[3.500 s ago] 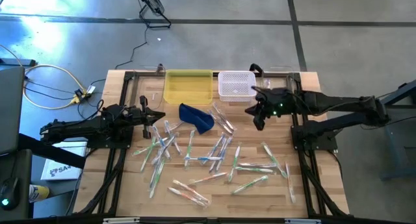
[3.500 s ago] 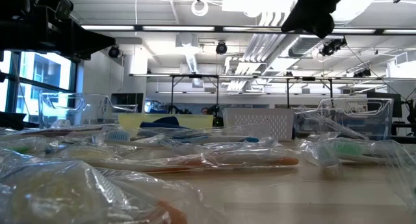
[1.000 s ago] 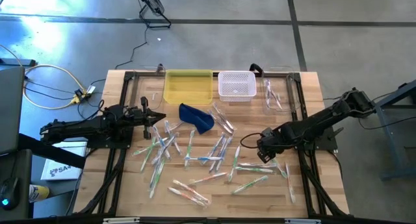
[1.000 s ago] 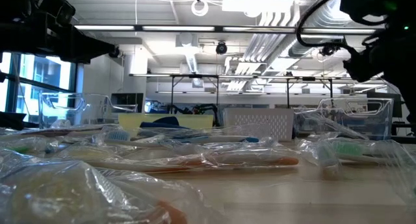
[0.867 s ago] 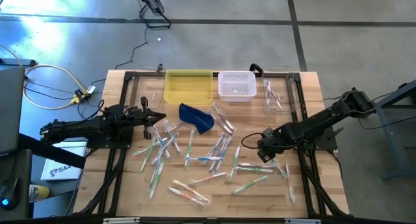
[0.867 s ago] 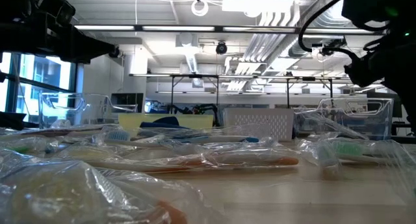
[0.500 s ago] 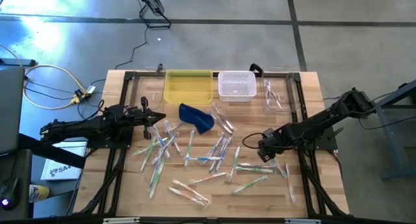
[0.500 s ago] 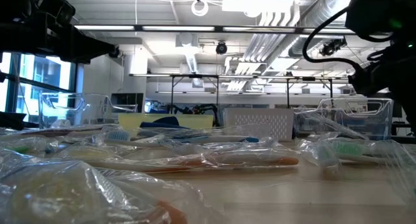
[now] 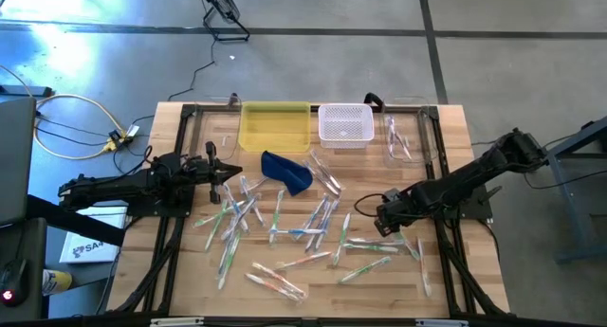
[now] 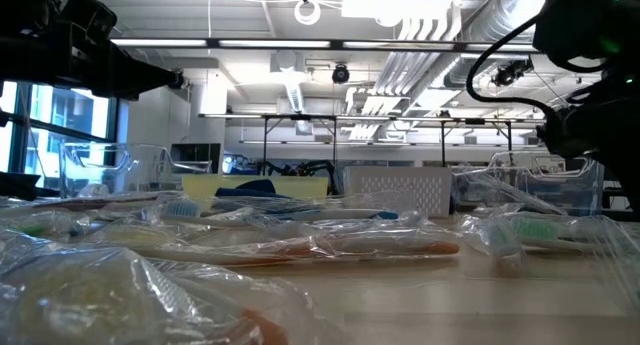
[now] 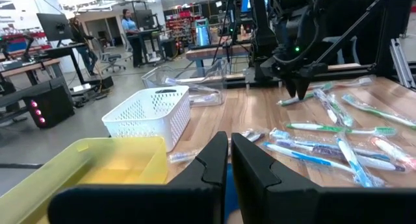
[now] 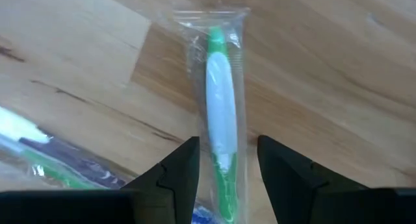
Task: Pick & Place Toothbrushes
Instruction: Put the green toothbrush into the white bin
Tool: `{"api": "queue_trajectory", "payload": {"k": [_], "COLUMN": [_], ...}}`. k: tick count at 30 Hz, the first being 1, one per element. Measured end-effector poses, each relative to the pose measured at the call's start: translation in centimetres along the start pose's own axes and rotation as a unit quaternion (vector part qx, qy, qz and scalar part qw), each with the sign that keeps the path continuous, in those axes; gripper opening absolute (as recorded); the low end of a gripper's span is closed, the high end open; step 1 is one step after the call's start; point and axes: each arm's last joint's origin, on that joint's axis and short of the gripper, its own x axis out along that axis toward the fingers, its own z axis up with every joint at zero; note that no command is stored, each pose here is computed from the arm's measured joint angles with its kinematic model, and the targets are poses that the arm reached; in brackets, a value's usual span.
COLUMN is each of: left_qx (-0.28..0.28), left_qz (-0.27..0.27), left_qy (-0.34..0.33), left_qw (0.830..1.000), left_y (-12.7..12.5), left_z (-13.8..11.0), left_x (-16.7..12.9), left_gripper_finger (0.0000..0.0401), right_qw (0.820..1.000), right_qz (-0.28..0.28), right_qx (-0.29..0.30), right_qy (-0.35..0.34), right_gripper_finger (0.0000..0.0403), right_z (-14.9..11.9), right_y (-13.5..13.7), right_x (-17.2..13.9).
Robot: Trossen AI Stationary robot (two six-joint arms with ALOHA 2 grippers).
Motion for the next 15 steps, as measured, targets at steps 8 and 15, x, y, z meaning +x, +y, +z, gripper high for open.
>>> {"api": "queue_trajectory", "payload": {"k": [8, 15], "left_qx": [0.000, 0.000], "left_qz": [0.000, 0.000], "left_qy": [0.000, 0.000], "left_qw": [1.000, 1.000], "left_y": [0.0, 0.0], "left_z": [0.0, 0.0], "left_x": [0.0, 0.0], "left_gripper_finger": [0.0017, 0.0017], "right_qw": [0.999, 0.999], "right_qz": [-0.034, -0.034], "right_qx": [0.006, 0.006], "right_qy": [0.017, 0.010], "right_gripper_finger": [0.0148, 0.0103], "right_z": [0.1, 0.1], "right_y": [0.2, 0.0], "right_x": [1.2, 1.1]}}
